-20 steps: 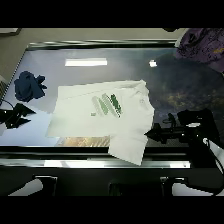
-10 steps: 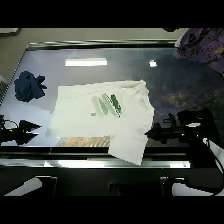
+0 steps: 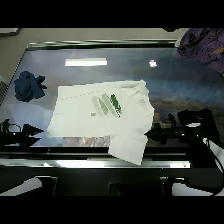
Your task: Fold the clothes and pants, and hang the long-sleeved shirts on hangers.
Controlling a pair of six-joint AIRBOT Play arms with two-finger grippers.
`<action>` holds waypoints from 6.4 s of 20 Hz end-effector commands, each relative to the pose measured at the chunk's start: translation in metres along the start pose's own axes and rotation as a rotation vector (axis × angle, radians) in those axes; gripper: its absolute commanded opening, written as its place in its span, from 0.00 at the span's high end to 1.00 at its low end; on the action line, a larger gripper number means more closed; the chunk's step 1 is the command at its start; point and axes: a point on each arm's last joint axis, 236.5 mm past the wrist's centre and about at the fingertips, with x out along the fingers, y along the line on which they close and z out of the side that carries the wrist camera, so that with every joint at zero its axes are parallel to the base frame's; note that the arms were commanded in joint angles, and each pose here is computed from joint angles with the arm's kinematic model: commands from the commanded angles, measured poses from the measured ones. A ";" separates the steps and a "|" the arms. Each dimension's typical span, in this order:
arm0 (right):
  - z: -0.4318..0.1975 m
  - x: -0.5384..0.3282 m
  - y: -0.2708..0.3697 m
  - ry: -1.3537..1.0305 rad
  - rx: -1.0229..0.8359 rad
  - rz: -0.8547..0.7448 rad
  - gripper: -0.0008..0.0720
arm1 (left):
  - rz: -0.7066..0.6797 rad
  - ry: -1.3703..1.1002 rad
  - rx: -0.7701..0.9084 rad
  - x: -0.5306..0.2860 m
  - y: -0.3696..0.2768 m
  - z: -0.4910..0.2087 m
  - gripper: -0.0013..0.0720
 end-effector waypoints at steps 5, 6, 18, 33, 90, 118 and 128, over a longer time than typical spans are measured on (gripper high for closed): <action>-0.006 0.000 0.006 0.023 0.008 0.026 0.94 | 0.040 0.056 0.009 0.025 0.007 -0.005 0.30; -0.007 0.000 0.007 0.028 0.008 0.030 0.94 | 0.048 0.045 0.018 0.027 0.007 -0.002 0.30; -0.010 0.000 0.011 0.044 0.010 0.043 0.94 | 0.074 0.075 0.046 0.048 0.000 -0.007 0.47; 0.085 -0.085 0.233 -0.252 -0.582 0.112 0.94 | -0.137 -0.258 0.422 -0.035 -0.189 0.064 0.96; 0.242 -0.049 0.153 -0.390 -0.535 -0.598 0.94 | 0.243 0.046 0.379 0.073 -0.129 0.072 0.96; 0.085 -0.103 0.044 0.006 -0.191 -0.137 0.32 | 0.377 -0.151 0.251 -0.041 -0.053 0.038 0.05; 0.026 -0.048 -0.008 0.131 -0.078 -0.102 0.33 | 0.381 -0.127 0.231 -0.035 -0.043 0.025 0.07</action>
